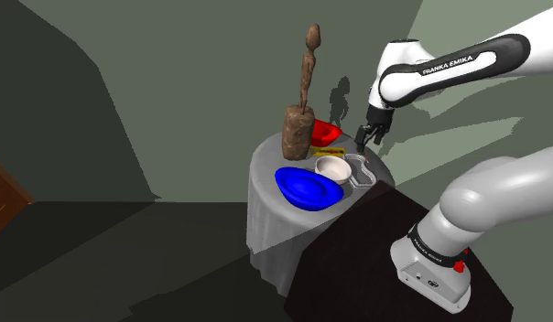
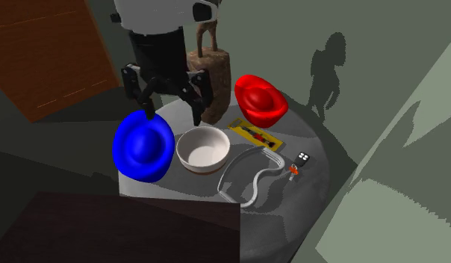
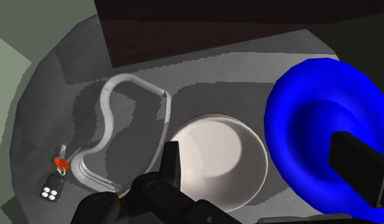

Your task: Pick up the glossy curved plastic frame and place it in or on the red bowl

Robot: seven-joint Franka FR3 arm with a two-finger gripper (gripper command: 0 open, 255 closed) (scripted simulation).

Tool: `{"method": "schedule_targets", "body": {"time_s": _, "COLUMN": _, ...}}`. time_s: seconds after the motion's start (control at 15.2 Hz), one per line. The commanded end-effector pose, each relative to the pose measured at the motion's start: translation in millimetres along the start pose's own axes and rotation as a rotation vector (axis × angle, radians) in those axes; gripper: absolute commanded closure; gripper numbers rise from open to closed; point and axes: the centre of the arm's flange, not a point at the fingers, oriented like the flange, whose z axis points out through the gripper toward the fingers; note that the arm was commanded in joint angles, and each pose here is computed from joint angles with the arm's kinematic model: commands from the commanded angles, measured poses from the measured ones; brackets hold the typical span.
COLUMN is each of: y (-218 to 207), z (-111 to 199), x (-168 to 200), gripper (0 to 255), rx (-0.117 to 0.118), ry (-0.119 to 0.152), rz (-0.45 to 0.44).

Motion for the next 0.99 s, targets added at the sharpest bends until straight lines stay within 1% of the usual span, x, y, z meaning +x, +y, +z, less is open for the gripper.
{"method": "schedule_targets", "body": {"time_s": 0.0, "y": 12, "z": 23, "x": 5, "gripper": 0, "rx": -0.005, "ry": 0.013, "rz": 0.015}}
{"method": "schedule_targets", "body": {"time_s": 0.92, "y": 117, "z": 163, "x": 45, "gripper": 0, "rx": -0.037, "ry": 0.077, "rz": 0.125}}
